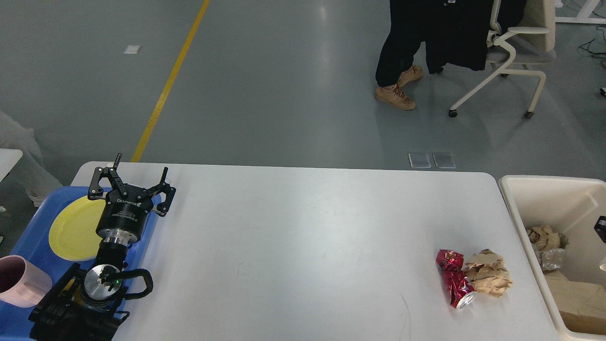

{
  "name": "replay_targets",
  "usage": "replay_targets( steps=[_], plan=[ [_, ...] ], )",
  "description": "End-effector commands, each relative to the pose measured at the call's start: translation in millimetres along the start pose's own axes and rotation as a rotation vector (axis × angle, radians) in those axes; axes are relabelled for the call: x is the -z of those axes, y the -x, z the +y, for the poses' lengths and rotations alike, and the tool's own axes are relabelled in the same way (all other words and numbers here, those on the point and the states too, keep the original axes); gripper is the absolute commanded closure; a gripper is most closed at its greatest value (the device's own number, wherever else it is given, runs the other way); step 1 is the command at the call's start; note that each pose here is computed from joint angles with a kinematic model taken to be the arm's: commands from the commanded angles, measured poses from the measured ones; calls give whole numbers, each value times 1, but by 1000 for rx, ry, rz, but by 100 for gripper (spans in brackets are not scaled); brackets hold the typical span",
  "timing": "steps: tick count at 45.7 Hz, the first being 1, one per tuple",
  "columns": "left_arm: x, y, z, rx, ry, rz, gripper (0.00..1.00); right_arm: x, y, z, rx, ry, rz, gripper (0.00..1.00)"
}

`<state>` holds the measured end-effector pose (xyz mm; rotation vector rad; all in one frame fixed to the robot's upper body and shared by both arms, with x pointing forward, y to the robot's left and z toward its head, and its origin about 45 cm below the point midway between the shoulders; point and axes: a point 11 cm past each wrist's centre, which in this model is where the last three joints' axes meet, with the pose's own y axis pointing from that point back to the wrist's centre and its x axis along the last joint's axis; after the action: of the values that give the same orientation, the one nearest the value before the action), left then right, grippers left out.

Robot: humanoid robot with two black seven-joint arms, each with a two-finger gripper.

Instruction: Tidy desktop

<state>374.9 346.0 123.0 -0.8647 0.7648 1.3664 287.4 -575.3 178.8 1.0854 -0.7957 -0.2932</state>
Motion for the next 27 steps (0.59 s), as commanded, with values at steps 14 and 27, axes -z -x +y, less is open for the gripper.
replay_targets(
  steps=[14, 27],
  plan=[
    [0, 0, 0, 1, 0, 0, 4, 7, 88, -110, -153, 17, 76, 100],
    [0, 0, 0, 1, 0, 0, 4, 15, 122, -123, -208, 18, 96, 100]
  ],
)
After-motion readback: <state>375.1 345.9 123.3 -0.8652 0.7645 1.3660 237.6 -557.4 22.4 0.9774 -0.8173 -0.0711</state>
